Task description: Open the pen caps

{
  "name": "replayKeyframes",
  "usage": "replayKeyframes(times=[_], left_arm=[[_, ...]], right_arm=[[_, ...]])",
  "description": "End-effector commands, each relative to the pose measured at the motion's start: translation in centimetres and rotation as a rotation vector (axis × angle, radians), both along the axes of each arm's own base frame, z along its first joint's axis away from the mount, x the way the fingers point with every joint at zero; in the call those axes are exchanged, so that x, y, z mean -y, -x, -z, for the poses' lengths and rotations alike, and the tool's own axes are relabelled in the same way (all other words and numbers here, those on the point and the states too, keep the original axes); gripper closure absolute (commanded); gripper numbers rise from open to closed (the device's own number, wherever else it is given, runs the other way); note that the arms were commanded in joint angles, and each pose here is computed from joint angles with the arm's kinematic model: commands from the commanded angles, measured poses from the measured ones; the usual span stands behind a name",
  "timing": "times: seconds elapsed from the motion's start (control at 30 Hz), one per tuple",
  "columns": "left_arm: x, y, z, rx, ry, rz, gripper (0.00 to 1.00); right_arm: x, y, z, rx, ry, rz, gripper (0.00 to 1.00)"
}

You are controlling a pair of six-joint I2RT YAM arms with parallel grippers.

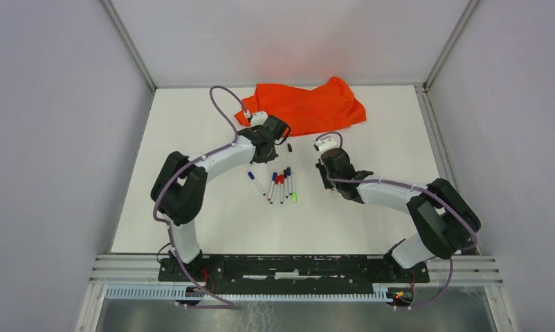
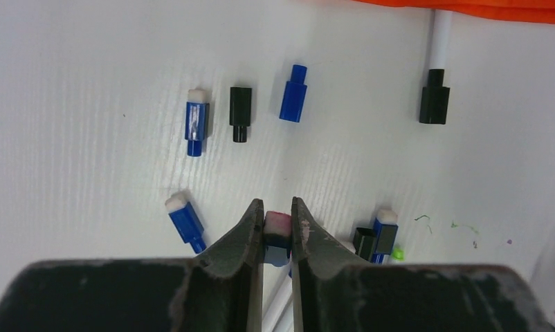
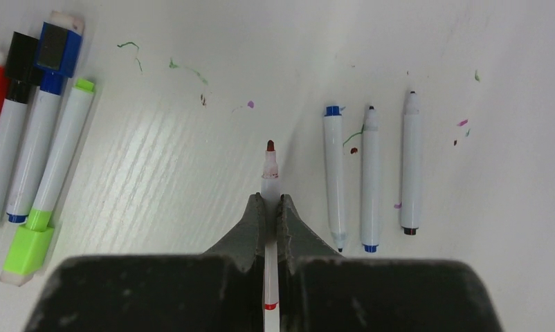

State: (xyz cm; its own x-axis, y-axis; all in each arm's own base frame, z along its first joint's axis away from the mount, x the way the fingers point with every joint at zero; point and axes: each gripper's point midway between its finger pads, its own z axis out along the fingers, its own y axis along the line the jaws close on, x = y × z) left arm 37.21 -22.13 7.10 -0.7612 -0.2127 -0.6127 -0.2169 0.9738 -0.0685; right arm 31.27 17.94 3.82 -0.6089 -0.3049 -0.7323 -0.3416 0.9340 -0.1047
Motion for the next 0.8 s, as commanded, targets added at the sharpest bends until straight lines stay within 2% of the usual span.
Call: replayKeyframes(times=[0.0,0.13,0.4,0.57,0.77], left_arm=[[-1.3,-0.9,-0.2,-0.003,-0.075,0.001,0.90],[-1.9,-0.8,0.9,-0.031,-0.090,-0.005,0.84],[-2.9,-0.6,2.5,-0.059,-0.105,-0.018,0.80],[-3.3,-0.6,2.9,-0.068,-0.105,-0.019,0.69],[-3.6,-0.6,3.0,-0.066,-0.094,-0.022,0.59]], right_arm=[[-1.2,-1.6,-1.2,0.026,-0.012,-0.030,1.00],[-1.1,-2.2,-0.7,0.018,0.000,-0.032,0.98],[-0.7,-2.6,0.1,0.002,0.030,-0.028,0.79],[-0.7,-2.9,-0.3,0.011,0.036,-0.031,0.63],[-1.4,-3.3,-2.2,0.048,-0.001,-0.048,0.57]])
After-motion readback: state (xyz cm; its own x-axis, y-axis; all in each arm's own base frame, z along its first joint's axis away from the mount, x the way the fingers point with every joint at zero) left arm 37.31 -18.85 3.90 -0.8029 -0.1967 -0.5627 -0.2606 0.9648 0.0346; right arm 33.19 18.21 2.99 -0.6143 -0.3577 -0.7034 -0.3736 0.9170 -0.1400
